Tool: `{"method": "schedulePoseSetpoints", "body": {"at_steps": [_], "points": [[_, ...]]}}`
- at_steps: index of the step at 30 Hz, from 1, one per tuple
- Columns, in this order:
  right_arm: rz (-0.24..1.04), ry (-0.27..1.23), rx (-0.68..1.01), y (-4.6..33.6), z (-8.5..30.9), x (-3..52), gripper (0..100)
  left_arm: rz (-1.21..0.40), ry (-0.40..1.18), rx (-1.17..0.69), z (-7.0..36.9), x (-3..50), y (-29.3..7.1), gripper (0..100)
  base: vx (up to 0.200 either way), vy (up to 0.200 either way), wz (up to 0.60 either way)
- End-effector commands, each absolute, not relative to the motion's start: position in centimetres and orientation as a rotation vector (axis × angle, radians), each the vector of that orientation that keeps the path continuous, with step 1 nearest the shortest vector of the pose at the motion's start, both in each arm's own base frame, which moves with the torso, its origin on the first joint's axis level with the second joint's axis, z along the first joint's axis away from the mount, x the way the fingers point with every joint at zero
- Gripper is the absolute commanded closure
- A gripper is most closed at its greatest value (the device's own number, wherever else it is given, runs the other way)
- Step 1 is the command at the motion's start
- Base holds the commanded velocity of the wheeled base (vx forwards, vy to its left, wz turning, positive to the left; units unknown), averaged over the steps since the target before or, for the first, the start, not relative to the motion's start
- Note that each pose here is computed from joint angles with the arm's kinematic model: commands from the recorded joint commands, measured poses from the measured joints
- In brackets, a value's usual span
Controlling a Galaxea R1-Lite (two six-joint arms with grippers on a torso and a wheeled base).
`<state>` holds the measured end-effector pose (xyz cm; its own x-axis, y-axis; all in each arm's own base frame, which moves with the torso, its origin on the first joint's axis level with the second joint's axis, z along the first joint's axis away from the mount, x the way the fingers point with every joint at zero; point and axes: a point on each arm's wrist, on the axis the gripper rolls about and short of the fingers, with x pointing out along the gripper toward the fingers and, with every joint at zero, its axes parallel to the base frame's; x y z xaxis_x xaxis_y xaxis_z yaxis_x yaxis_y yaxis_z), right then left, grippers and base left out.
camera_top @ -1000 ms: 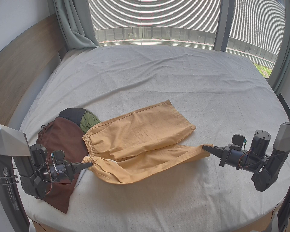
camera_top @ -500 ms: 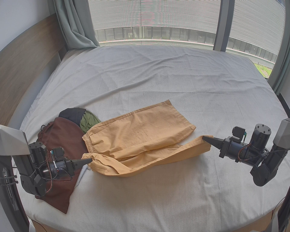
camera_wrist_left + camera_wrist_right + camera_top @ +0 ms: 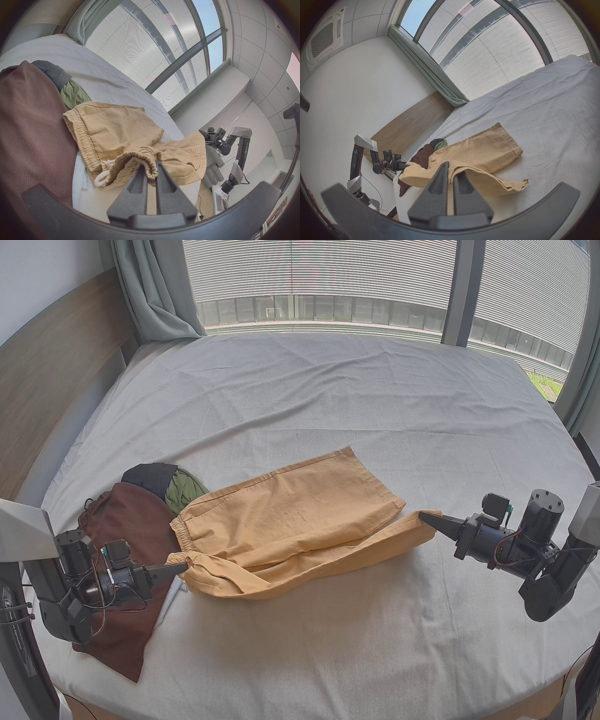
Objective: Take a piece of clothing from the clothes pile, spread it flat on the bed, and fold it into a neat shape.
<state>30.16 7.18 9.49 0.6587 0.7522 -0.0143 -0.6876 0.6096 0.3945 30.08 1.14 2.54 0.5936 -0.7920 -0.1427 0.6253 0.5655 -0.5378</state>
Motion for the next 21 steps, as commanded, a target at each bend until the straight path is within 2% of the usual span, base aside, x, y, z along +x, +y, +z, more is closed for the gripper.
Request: {"method": "schedulePoseSetpoints", "body": {"at_steps": [1, 13, 21], "points": [[0.847, 0.15, 0.365, 7.2, 10.6, 29.9, 100, -0.857, 0.385, -0.467, 2.9, 30.1, 1.2, 100, 0.0, 0.0, 0.0], [0.861, 0.081, 0.37, 7.7, 12.6, 32.2, 100, -0.82, 0.369, -0.47, 3.1, 30.6, 1.5, 100, 0.0, 0.0, 0.0], [0.856, 0.092, 0.373, 7.7, 13.1, 32.9, 100, -0.797, 0.344, -0.463, 3.4, 31.1, 2.1, 100, 0.0, 0.0, 0.0]]}}
